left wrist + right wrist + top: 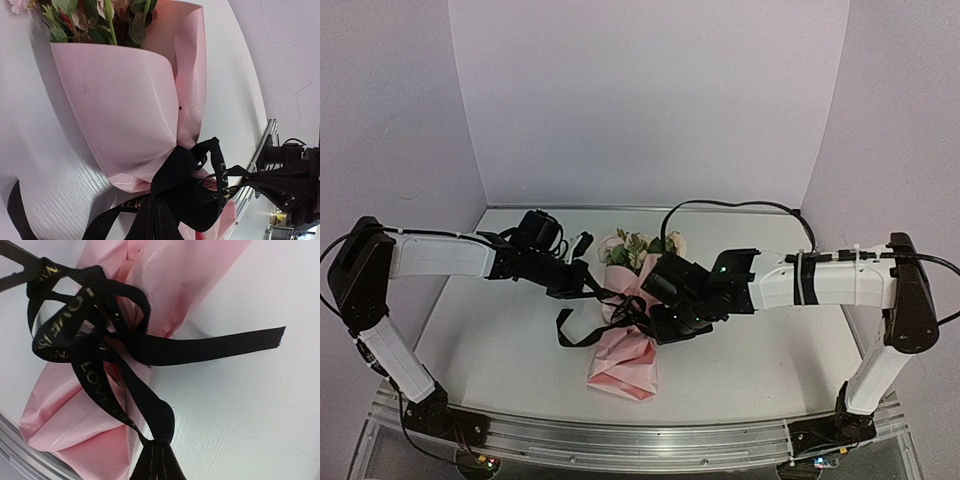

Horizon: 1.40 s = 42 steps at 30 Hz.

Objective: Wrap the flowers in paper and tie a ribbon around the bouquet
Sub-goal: Tie the half-tied ribbon around the folded bouquet.

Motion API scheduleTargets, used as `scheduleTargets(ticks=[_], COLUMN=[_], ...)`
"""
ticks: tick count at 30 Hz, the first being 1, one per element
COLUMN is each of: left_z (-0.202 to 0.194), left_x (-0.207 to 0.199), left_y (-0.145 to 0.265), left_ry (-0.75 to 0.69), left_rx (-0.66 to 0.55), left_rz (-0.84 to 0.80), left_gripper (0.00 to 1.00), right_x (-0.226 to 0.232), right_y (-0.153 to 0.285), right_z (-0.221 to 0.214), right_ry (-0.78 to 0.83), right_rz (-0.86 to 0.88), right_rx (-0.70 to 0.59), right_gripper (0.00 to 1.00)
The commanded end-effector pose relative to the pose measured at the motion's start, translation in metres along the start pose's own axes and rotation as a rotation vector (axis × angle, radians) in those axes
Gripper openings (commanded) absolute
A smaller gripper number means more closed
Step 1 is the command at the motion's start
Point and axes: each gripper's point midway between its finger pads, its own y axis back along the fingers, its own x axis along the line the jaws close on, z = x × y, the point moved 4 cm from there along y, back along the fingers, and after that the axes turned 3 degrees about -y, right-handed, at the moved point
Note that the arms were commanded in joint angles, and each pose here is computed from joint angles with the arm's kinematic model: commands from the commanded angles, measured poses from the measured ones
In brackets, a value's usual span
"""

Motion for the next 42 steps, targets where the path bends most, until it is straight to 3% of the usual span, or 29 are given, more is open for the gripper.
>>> scheduleTargets(ticks=[1, 9, 27, 37, 42], left_z=[0.016, 0.008, -0.021, -0.026, -0.02], left_x=[0.001, 0.024, 0.061, 0.093, 0.101], left_y=[0.017, 0.025, 0.04, 0.054, 0.061], left_ry=[-0.022, 0.04, 0.191, 0.305, 0.322], left_rx=[-0.118, -0.139, -0.17, -0.201, -0.222], left_rz=[0.039, 0.096, 0.165, 0.195, 0.186], left_gripper=[0.0, 0.0, 0.0, 0.0, 0.0], right_x=[-0.014, -0.032, -0.055, -0.017, -0.013], right_y=[0.008, 0.005, -0.02, -0.042, -0.044], right_z=[0.008, 0.013, 0.017, 0.003, 0.004], right_ry=[0.034, 0.104, 0.058, -0.017, -0.035], right_rz=[-0.077, -0.163, -0.359, -0.16, -0.164], right_rx=[-0.039, -0.066, -0.122, -0.04, -0.06], right_gripper=[0.0, 0.0, 0.0, 0.0, 0.0])
